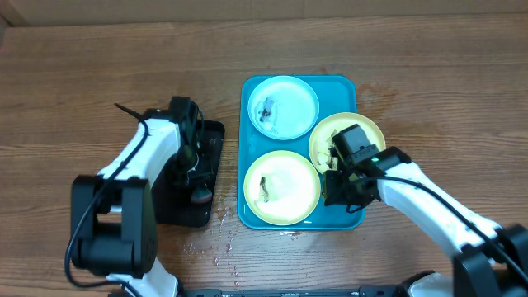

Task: Clean dirty plates on tray and stack at the side

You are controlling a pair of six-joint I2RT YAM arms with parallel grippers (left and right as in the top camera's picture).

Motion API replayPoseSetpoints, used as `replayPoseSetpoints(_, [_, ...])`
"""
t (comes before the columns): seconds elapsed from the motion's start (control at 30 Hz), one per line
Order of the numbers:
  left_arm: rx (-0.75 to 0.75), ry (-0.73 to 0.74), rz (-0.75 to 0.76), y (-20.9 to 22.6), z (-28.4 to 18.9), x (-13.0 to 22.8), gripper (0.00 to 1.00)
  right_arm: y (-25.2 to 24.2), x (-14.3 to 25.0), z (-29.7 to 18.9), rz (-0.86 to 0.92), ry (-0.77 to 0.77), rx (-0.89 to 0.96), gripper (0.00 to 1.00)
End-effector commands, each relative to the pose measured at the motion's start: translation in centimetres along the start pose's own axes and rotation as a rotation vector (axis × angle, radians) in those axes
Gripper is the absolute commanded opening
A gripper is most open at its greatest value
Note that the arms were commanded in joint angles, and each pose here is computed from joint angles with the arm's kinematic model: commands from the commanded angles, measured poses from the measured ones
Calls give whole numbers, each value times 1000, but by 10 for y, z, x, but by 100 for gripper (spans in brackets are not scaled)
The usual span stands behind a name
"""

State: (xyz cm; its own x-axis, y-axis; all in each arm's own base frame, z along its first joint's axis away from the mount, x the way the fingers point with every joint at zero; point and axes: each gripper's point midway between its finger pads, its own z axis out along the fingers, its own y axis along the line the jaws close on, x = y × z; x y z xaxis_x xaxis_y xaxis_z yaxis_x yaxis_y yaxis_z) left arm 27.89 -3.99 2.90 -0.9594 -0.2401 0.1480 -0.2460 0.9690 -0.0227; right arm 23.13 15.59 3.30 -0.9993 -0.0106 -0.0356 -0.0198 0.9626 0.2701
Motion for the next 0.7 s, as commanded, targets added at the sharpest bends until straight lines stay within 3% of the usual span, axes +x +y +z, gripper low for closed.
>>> replayPoseSetpoints(0.0, [121,-211,89,-27,-80,-19,4,9,4,19,-50,33,-36,41])
replayPoseSetpoints(0.07, [195,-260,119,-42,-103,-14,4,11,-2,27,-59,17,-45,35])
replayPoseSetpoints(0.13, [260,-287,160,-60,-116,-5,4,11,-10,33,-46,-5,-40,19])
replayPoseSetpoints(0.23, [305,-274,194,-87,-118,9,4,0,-20,35,28,-54,26,4])
replayPoseSetpoints(0.4, [330,-243,235,-145,-86,26,4,-7,-30,34,86,-102,65,4])
replayPoseSetpoints(0.53, [290,-122,155,-191,-27,49,4,-8,-30,34,86,-104,72,4])
replayPoseSetpoints(0.67, [211,-25,112,-197,18,62,4,-10,-29,34,88,-104,81,4])
